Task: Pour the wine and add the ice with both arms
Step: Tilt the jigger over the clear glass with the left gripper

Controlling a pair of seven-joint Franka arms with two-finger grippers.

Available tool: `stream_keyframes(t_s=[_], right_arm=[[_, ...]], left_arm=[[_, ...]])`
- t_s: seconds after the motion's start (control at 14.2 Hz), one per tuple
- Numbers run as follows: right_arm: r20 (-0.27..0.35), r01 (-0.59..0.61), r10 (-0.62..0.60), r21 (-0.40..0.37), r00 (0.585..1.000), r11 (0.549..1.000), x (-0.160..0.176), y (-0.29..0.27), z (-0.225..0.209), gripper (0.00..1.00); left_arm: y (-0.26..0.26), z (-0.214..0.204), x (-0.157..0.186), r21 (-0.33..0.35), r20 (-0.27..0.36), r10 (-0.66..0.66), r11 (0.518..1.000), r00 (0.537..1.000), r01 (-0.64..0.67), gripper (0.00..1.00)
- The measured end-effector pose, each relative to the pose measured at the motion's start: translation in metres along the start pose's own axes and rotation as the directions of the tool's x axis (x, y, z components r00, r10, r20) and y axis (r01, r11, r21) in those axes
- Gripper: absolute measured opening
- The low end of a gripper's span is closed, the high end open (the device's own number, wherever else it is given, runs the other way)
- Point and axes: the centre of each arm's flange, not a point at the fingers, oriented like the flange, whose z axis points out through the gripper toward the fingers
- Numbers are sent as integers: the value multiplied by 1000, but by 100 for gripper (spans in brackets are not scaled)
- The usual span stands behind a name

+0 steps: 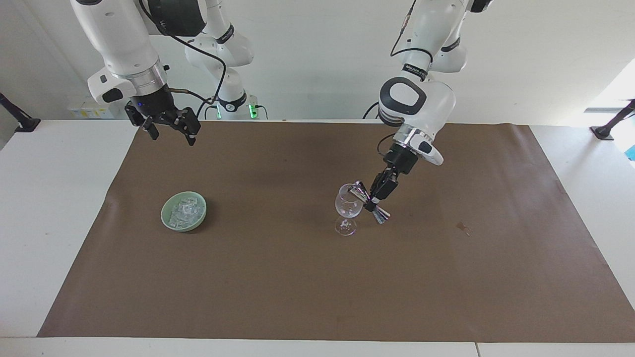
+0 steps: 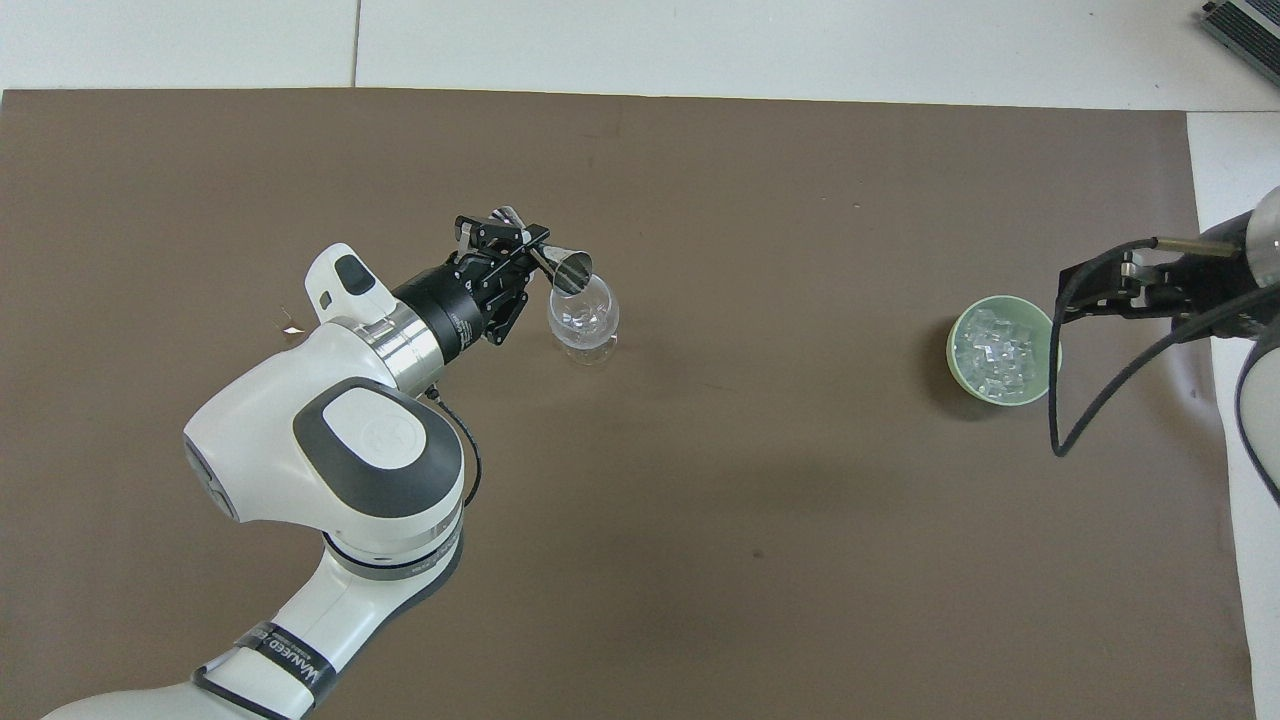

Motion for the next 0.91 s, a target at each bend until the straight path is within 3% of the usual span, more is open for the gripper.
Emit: stream_keyframes(t_s=[0.91], right_arm=[[0, 0, 0, 0, 1000, 1000, 0, 0, 0, 100]], left_arm=[[1, 0, 2, 3, -2, 224, 975, 975, -224, 22]])
